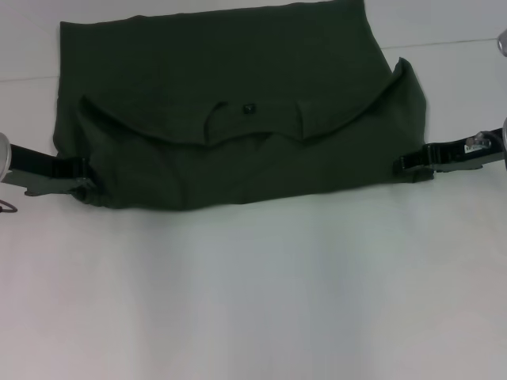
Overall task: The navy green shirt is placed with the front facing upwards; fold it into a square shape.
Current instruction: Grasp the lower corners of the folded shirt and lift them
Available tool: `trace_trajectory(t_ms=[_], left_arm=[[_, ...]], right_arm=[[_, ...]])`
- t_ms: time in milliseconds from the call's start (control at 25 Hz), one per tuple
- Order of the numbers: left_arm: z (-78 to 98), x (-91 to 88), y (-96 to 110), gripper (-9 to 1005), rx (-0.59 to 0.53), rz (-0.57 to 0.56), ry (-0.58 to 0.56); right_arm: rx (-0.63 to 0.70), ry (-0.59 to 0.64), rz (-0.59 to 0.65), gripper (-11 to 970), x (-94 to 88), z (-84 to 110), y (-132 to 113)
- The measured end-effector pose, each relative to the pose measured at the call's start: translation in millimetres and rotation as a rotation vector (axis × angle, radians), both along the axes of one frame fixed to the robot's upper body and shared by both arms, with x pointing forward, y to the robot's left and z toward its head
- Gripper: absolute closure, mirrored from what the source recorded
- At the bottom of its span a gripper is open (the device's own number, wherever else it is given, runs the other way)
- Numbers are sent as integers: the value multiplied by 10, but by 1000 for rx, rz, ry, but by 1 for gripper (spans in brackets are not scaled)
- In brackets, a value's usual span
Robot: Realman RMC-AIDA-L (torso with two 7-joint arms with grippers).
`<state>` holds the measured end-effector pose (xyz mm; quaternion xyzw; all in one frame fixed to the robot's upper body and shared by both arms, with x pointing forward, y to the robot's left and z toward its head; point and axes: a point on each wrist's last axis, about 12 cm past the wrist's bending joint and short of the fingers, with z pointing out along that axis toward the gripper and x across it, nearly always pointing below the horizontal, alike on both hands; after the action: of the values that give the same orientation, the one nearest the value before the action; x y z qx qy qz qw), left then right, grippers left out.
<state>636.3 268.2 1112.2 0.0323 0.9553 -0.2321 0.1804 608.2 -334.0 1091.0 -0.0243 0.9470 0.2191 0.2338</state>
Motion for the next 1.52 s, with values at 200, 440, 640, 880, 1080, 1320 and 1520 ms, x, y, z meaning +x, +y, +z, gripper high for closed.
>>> trace_trajectory(t_ms=[200,440,640,880,1080,1320,1520], left_arm=[[-6,-11,3,937,0,-3,7],[1,-33,25,938,-2,-13,24],[72,-70,79,938,1,-43,43],[136,-148,176,937,-1,-95,97],[121,-282,244,936,2,-144,163],[121,-456,328,937,-16,-185,223],[136,-603,358,937,-33,-256,293]], right_arm=[[0,4,4,461,1,25,-22],[-8,2,18,703,10,102,-55],[-36,25,56,877,-14,208,-81],[-51,74,130,883,-83,330,-73],[-70,142,189,888,-169,343,-22],[-34,211,255,888,-294,341,52],[-15,267,324,888,-382,349,137]])
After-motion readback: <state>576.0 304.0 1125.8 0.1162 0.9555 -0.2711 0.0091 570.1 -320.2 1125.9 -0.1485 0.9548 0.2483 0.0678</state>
